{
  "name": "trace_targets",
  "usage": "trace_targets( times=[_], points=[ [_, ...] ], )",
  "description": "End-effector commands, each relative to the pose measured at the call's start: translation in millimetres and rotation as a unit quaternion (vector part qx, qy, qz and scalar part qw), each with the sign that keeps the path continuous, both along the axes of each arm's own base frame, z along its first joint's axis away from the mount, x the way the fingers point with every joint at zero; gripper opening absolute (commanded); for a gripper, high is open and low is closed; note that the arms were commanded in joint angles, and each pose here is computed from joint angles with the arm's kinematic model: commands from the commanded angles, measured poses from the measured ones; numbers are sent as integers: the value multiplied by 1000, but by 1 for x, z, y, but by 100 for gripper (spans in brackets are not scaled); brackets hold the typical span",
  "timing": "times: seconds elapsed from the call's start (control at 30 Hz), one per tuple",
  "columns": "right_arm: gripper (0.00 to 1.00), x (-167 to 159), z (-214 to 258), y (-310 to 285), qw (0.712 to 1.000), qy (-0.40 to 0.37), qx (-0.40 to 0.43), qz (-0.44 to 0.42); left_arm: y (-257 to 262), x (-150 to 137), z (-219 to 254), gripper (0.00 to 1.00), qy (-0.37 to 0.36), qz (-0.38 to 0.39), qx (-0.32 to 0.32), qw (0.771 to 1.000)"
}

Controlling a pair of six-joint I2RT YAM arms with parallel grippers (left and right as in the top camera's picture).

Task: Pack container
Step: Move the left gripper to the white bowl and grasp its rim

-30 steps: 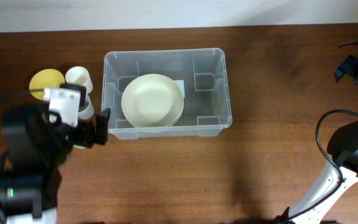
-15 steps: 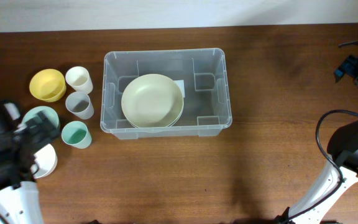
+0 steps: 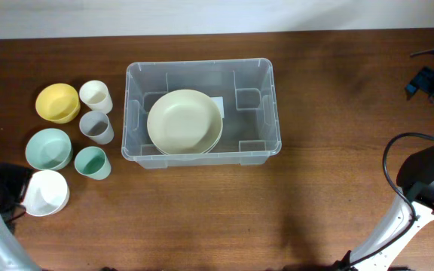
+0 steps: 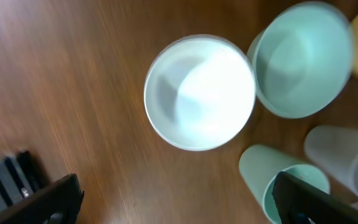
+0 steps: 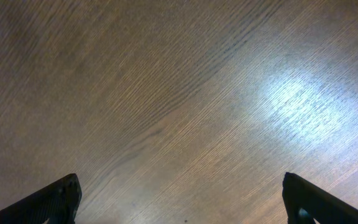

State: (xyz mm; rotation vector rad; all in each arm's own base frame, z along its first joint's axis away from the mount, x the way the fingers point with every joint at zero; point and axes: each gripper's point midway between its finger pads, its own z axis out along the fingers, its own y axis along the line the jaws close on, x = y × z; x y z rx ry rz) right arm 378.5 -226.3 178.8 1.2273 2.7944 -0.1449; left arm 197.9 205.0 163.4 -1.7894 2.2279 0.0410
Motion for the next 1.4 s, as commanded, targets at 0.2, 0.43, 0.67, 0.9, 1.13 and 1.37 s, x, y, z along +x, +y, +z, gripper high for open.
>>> trace_targets(
  times=[0.2, 0.43, 0.67, 0.9, 1.13, 1.37],
  points=[
    [99, -2, 8, -1, 1000, -6, -10, -4, -1, 7, -77, 90, 81, 35, -126, 988],
    [99, -2, 8, -1, 1000, -6, -10, -4, 12, 1, -107, 89, 132, 41, -121, 983],
    [99, -2, 8, -1, 1000, -6, -10, -4, 21, -4, -117, 85, 145, 66, -96, 983],
    [99, -2, 8, -1, 1000, -6, -10, -4, 22, -8, -147, 82, 136, 68, -75, 986],
    [99, -2, 8, -1, 1000, -6, -10, -4, 24, -13, -152, 82, 144, 70, -62, 985],
    [99, -2, 8, -1, 1000, -6, -10, -4, 23, -13, -155, 36, 143, 70, -61, 985]
  ],
)
